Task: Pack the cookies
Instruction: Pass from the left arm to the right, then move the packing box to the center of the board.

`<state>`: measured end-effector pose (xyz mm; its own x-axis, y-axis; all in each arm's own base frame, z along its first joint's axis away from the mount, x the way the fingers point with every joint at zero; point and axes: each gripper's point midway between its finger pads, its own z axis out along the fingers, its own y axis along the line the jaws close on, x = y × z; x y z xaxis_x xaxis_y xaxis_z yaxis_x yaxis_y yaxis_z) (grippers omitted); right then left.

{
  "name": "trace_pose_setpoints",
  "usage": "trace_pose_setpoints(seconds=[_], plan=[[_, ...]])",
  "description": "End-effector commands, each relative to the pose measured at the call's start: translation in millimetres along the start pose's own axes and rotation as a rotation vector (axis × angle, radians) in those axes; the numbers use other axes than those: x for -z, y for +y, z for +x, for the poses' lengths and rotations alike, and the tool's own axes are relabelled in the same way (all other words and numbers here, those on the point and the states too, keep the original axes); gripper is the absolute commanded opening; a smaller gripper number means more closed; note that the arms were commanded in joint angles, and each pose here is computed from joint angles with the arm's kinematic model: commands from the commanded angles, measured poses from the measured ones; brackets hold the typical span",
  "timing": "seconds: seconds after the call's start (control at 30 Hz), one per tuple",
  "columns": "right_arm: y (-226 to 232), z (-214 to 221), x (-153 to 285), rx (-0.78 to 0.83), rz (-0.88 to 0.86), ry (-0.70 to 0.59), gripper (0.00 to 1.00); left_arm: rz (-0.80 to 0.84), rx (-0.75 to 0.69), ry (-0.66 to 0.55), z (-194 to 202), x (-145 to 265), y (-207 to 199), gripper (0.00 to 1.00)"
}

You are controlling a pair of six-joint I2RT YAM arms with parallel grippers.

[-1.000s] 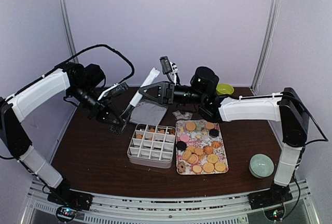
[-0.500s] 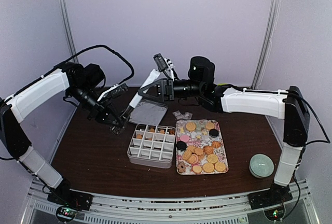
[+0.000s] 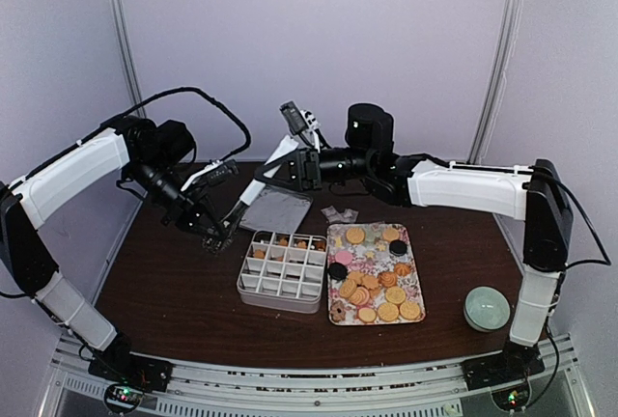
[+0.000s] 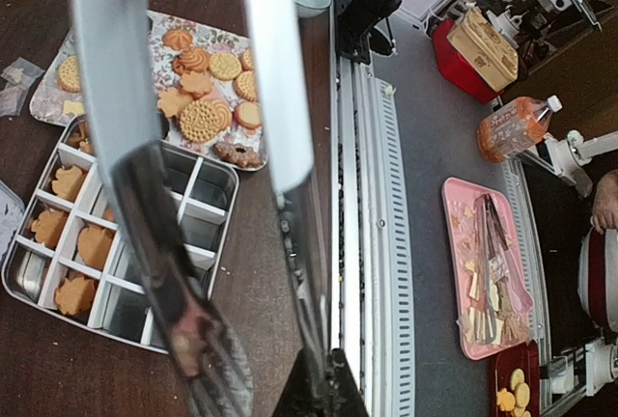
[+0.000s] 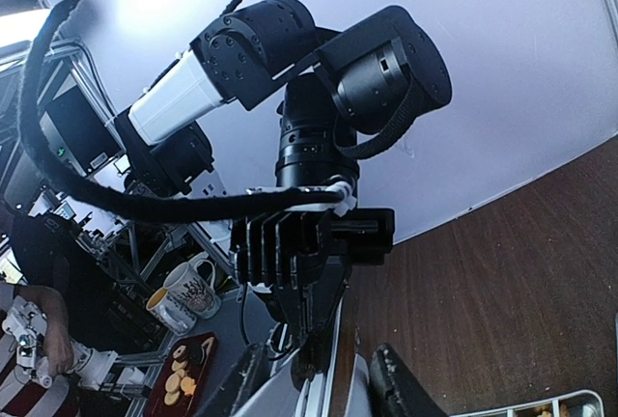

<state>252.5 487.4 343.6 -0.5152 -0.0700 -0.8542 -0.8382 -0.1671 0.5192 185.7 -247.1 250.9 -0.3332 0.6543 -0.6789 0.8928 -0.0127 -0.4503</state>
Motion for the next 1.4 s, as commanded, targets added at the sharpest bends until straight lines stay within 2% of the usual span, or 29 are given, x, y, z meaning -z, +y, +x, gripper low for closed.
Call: trace_pose_setpoints(seconds=[0.0, 0.07, 0.13, 0.2, 0.3, 0.33, 0.4, 0.5, 0.67, 0.93, 1.1, 1.37], plan=[[16.9, 0.0, 11.2, 0.041, 0.007, 0.019, 0.33, -0.036, -0.053, -0.005, -3.9, 0.8, 5.0, 0.00], [16.8, -2.8, 17.8, 0.058, 0.037, 0.006, 0.31, -0.058, -0.052, 0.003, -3.3, 1.2, 8.9, 0.06], [17.5, -5.8, 24.4, 0.079, 0.069, -0.008, 0.27, -0.096, -0.048, 0.009, -2.9, 2.0, 15.5, 0.22], [17.3, -5.0, 29.9, 0.098, 0.106, -0.009, 0.25, -0.154, -0.037, 0.015, -2.5, 3.2, 25.9, 0.42], [14.2, -0.3, 40.6, 0.115, 0.172, 0.007, 0.24, -0.235, -0.033, 0.023, -1.1, 7.3, 37.0, 0.80], [12.2, 4.7, 45.1, 0.111, 0.199, 0.023, 0.23, -0.264, -0.036, 0.027, 0.1, 9.0, 41.0, 0.89], [8.0, 13.1, 56.9, 0.114, 0.260, 0.045, 0.23, -0.310, -0.041, 0.047, 4.8, 11.3, 46.9, 0.95], [-4.4, 26.3, 83.4, 0.126, 0.416, 0.086, 0.21, -0.372, -0.032, 0.093, 19.2, 12.1, 61.1, 0.96], [-28.8, 50.5, 147.0, 0.156, 0.789, 0.158, 0.21, -0.451, 0.056, 0.155, 57.4, 10.4, 101.5, 0.95], [-30.0, 75.5, 242.1, 0.157, 1.195, 0.063, 0.20, -0.541, 0.183, 0.268, 116.9, -5.4, 159.4, 0.85], [-18.9, 76.1, 274.2, 0.164, 1.292, -0.070, 0.19, -0.526, 0.261, 0.226, 124.7, -25.8, 178.1, 0.80], [-14.3, 73.9, 291.0, 0.170, 1.356, -0.123, 0.19, -0.446, 0.260, 0.242, 128.8, -61.2, 172.7, 0.77]])
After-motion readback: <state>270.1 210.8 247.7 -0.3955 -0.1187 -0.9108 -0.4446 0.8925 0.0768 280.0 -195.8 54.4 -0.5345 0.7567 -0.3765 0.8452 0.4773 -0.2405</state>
